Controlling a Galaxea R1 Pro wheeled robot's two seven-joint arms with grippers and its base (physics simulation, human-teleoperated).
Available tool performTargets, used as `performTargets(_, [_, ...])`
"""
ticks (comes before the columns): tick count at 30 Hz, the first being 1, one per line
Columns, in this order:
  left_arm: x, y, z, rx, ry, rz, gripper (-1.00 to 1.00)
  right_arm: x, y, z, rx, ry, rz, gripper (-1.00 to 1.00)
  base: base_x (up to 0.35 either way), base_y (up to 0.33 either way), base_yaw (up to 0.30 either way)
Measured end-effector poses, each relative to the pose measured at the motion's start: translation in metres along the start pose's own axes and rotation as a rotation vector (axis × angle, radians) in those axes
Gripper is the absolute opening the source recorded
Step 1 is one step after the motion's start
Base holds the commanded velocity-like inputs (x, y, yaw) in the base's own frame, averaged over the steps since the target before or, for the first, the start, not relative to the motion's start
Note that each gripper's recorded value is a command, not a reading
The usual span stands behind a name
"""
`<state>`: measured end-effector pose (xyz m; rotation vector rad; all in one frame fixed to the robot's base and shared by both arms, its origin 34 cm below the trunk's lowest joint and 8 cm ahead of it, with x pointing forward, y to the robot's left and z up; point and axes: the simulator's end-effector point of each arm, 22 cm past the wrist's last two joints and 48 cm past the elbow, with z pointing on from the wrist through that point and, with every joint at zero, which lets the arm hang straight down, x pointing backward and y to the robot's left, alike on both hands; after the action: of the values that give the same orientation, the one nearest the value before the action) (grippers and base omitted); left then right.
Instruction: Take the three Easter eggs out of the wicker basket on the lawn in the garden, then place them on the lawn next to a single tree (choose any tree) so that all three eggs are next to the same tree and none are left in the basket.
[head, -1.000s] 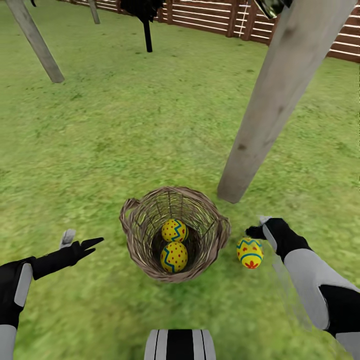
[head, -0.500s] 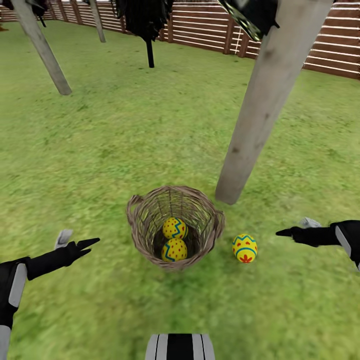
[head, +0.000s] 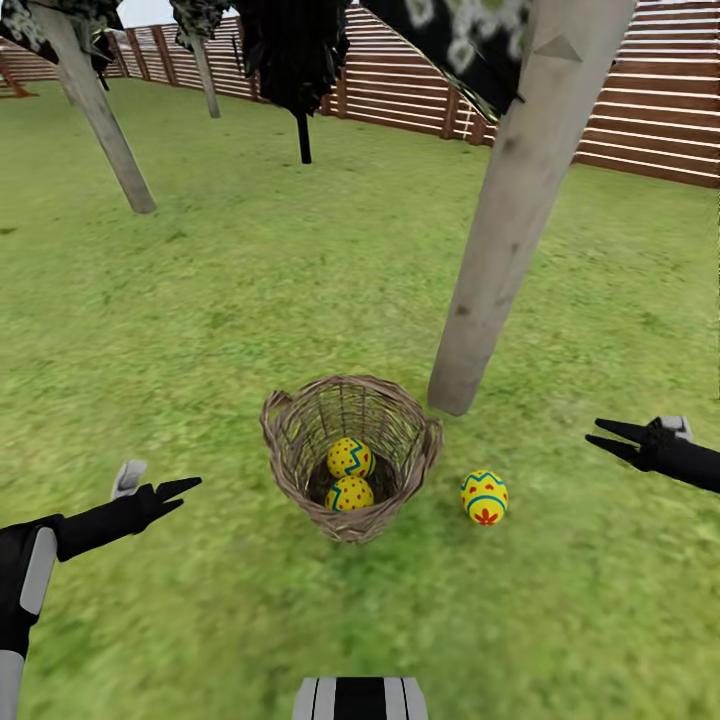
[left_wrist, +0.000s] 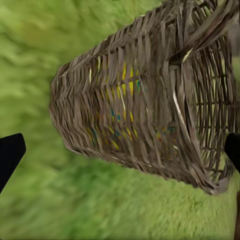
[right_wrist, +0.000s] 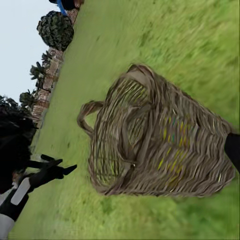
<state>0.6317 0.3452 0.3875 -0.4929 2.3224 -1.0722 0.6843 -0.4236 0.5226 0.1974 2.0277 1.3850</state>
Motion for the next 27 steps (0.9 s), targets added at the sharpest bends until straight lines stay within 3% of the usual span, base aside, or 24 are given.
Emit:
performTargets(4, [-0.004, -0.008, -0.003, 0.009, -0.008, 0.010, 1.00, -0.005, 0.025, 0.002, -0.021, 0.012, -0.035, 1.00, 0.000, 0.000, 0.000])
performTargets(6, [-0.005, -0.012, -0.005, 0.014, -0.013, 0.014, 1.00, -0.003, 0.039, 0.014, -0.043, 0.028, -0.052, 1.00, 0.000, 0.000, 0.000])
performTargets(8, [-0.007, -0.016, -0.006, 0.019, -0.017, 0.019, 1.00, 0.014, 0.050, 0.049, -0.055, 0.077, -0.059, 1.00, 0.000, 0.000, 0.000])
performTargets(10, [-0.009, -0.020, -0.008, 0.023, -0.022, 0.023, 1.00, 0.030, 0.046, 0.081, 0.003, 0.118, -0.073, 1.00, 0.000, 0.000, 0.000])
performTargets(11, [-0.011, -0.021, -0.011, 0.023, -0.027, 0.027, 1.00, 0.047, 0.025, 0.120, 0.174, 0.178, -0.152, 1.00, 0.000, 0.000, 0.000])
performTargets(12, [-0.012, -0.023, -0.012, 0.025, -0.029, 0.029, 1.00, 0.084, 0.049, 0.181, 0.107, 0.213, -0.136, 1.00, 0.000, 0.000, 0.000])
performTargets(15, [-0.016, -0.028, -0.016, 0.031, -0.038, 0.037, 1.00, 0.112, 0.064, 0.227, 0.164, 0.274, -0.207, 1.00, 0.000, 0.000, 0.000])
performTargets(19, [-0.022, -0.035, -0.022, 0.036, -0.052, 0.049, 1.00, 0.124, 0.089, 0.258, 0.198, 0.289, -0.257, 1.00, 0.000, 0.000, 0.000])
performTargets(22, [-0.025, -0.040, -0.026, 0.042, -0.060, 0.057, 1.00, 0.115, 0.110, 0.271, 0.243, 0.255, -0.309, 1.00, 0.000, 0.000, 0.000])
performTargets(27, [-0.039, -0.045, -0.041, 0.044, -0.097, 0.067, 1.00, 0.105, 0.107, 0.280, 0.434, 0.219, -0.405, 1.00, 0.000, 0.000, 0.000])
